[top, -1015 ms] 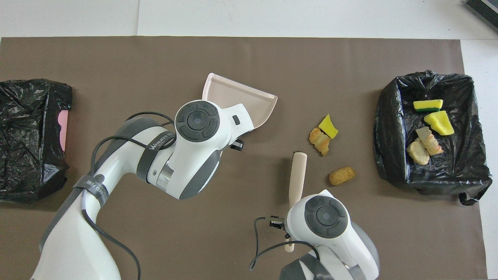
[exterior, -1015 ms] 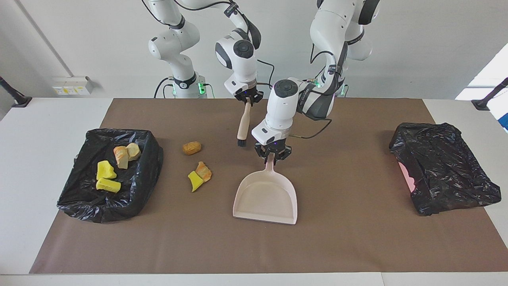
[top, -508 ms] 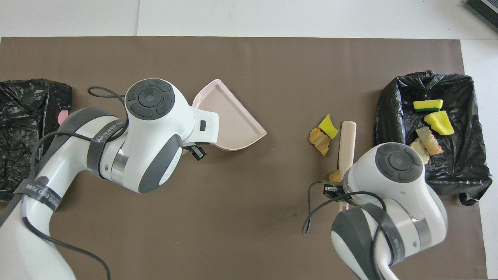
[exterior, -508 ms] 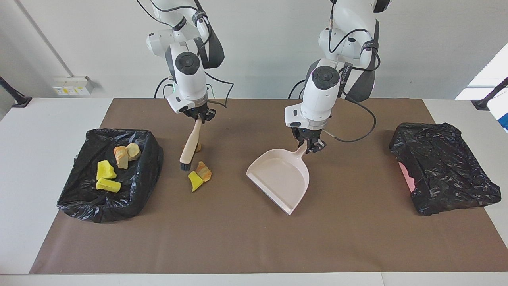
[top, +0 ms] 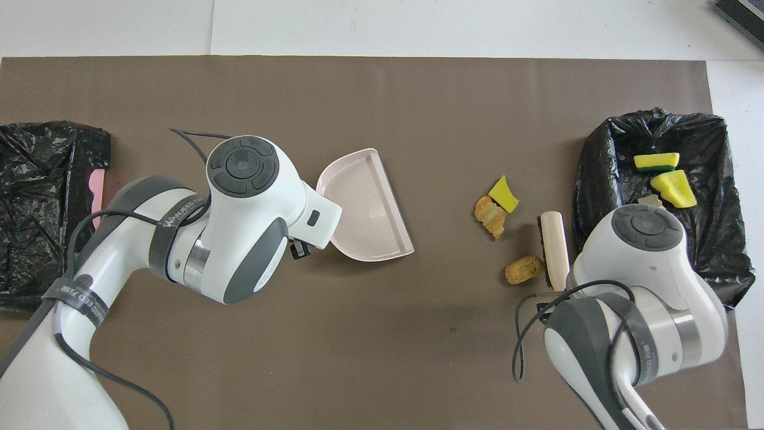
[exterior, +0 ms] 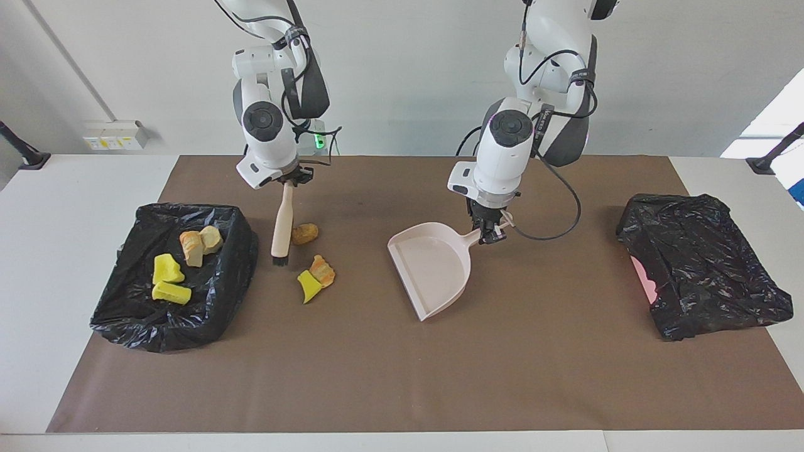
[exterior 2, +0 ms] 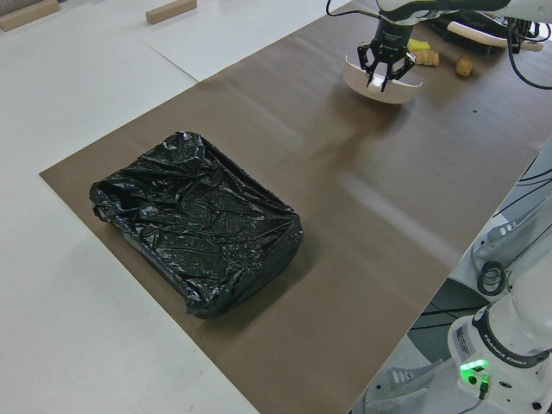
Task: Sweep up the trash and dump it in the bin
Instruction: 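Grasp the brush with the right gripper while the left gripper moves the dustpan, then sweep the tan chunks toward the dustpan with the brush in the right gripper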
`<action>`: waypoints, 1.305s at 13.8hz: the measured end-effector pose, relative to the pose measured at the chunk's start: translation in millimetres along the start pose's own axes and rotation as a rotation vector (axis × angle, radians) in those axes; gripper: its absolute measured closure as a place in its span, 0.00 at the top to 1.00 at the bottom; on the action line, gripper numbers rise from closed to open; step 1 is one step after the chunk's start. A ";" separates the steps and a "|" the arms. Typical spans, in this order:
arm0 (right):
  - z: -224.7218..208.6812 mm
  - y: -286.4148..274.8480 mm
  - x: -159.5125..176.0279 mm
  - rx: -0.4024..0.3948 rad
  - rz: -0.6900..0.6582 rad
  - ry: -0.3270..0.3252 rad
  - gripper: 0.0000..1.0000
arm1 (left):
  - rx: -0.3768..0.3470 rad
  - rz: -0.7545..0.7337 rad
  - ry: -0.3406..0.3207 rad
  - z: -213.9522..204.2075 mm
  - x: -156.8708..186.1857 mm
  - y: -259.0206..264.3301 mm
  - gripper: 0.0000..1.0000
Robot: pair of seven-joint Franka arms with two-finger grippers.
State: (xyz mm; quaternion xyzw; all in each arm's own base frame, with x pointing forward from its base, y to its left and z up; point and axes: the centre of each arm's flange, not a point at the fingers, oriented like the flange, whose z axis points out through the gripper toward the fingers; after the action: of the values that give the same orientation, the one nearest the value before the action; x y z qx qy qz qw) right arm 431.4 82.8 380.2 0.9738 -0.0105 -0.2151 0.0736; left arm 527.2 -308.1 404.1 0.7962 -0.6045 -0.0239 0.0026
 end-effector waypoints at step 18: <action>35.6 -49.3 9.7 0.306 0.106 0.045 0.27 | 0.033 0.183 0.016 56.1 8.6 46.3 0.33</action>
State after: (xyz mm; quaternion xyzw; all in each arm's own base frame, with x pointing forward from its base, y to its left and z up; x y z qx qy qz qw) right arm 424.7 126.2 336.9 0.9762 -0.0928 -0.1851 -0.0642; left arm 482.6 -327.4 349.3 0.7377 -0.6751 -0.0072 -0.0036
